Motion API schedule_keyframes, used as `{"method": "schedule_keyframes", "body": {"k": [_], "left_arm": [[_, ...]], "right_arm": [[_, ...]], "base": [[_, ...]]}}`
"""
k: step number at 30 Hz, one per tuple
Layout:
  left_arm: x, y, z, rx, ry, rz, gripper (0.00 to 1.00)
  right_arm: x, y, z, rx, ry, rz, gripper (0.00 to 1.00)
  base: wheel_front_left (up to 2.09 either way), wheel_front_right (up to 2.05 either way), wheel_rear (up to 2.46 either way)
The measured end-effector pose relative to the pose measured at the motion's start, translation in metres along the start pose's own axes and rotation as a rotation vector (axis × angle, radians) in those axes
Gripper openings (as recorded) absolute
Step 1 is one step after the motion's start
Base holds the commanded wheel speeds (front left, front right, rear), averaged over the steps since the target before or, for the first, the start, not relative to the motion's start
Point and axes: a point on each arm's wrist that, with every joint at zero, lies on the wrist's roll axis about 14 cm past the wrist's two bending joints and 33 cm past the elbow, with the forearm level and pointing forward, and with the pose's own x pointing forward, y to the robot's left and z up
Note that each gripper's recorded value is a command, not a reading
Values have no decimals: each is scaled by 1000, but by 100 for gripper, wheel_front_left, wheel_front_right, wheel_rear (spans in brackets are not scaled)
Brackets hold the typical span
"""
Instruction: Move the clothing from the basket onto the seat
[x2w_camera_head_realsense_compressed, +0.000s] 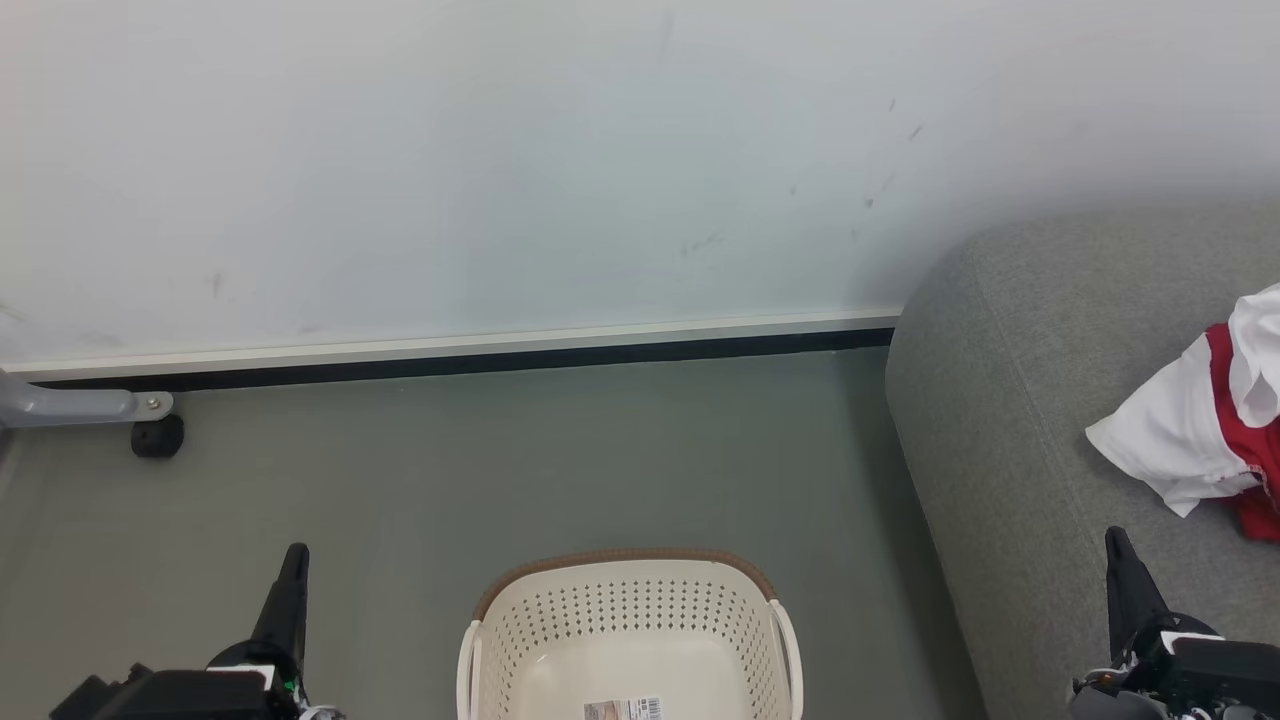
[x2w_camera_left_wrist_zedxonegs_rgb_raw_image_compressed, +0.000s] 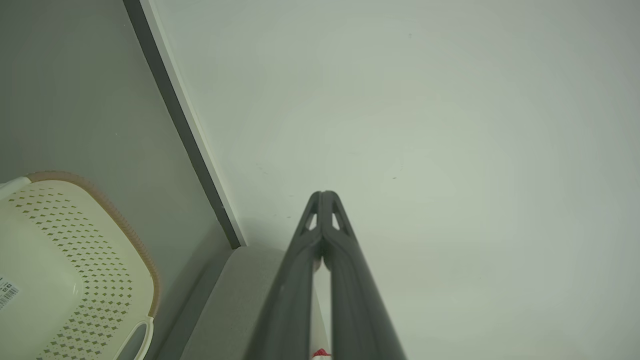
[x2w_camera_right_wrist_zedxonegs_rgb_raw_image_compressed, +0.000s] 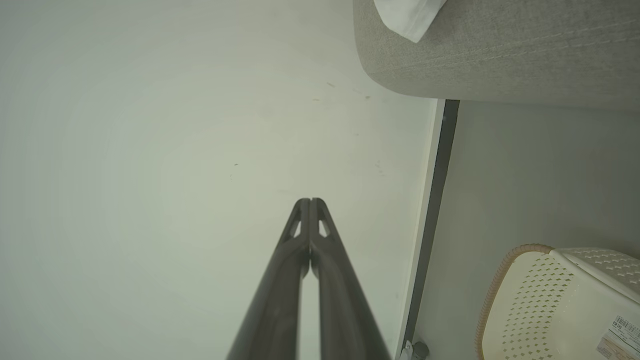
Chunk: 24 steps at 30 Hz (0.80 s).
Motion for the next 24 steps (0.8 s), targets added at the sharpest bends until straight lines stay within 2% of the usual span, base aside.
{"method": "schedule_keyframes", "body": {"k": [24], "left_arm": [[0,0,0,0,0,0,0]], "right_arm": [[0,0,0,0,0,0,0]], "base": [[0,0,0]]}}
